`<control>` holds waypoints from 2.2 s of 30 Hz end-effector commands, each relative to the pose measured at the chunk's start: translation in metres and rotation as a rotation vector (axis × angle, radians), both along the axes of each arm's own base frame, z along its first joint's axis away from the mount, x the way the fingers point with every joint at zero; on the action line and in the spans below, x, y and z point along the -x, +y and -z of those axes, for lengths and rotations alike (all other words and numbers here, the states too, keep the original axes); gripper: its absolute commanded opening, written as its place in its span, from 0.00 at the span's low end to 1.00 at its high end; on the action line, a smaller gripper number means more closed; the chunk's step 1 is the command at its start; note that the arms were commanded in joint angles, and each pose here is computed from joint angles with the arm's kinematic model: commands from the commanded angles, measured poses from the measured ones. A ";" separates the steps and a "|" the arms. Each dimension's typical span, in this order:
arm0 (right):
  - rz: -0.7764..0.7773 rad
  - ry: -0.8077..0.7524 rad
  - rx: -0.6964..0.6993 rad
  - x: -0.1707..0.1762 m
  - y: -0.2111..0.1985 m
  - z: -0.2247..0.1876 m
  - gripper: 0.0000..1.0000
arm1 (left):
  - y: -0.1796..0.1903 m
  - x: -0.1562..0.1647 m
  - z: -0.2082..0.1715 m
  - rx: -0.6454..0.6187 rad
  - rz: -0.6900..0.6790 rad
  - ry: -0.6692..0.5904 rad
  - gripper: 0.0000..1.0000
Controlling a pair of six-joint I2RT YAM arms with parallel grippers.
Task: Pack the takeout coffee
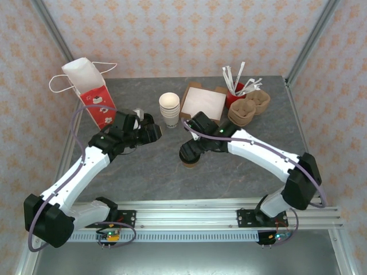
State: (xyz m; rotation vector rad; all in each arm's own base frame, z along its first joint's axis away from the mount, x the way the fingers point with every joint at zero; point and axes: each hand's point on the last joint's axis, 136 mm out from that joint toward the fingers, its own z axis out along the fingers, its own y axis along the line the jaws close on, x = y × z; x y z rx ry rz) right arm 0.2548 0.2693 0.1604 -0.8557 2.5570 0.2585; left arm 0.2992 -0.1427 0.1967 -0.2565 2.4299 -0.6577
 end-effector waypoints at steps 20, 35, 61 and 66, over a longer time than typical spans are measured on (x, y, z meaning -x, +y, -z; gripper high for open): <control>-0.125 0.112 0.138 0.004 0.017 0.032 0.93 | 0.010 0.002 -0.013 -0.013 -0.007 -0.031 0.73; -0.124 0.132 0.166 0.009 0.015 0.046 0.72 | 0.013 0.006 -0.009 -0.011 -0.014 -0.033 0.73; -0.011 0.363 0.452 0.053 -0.049 0.124 0.50 | 0.015 0.009 0.004 -0.012 -0.025 -0.011 0.73; 0.004 0.400 0.522 0.062 -0.059 0.142 0.48 | 0.014 0.008 0.010 -0.009 -0.027 0.002 0.73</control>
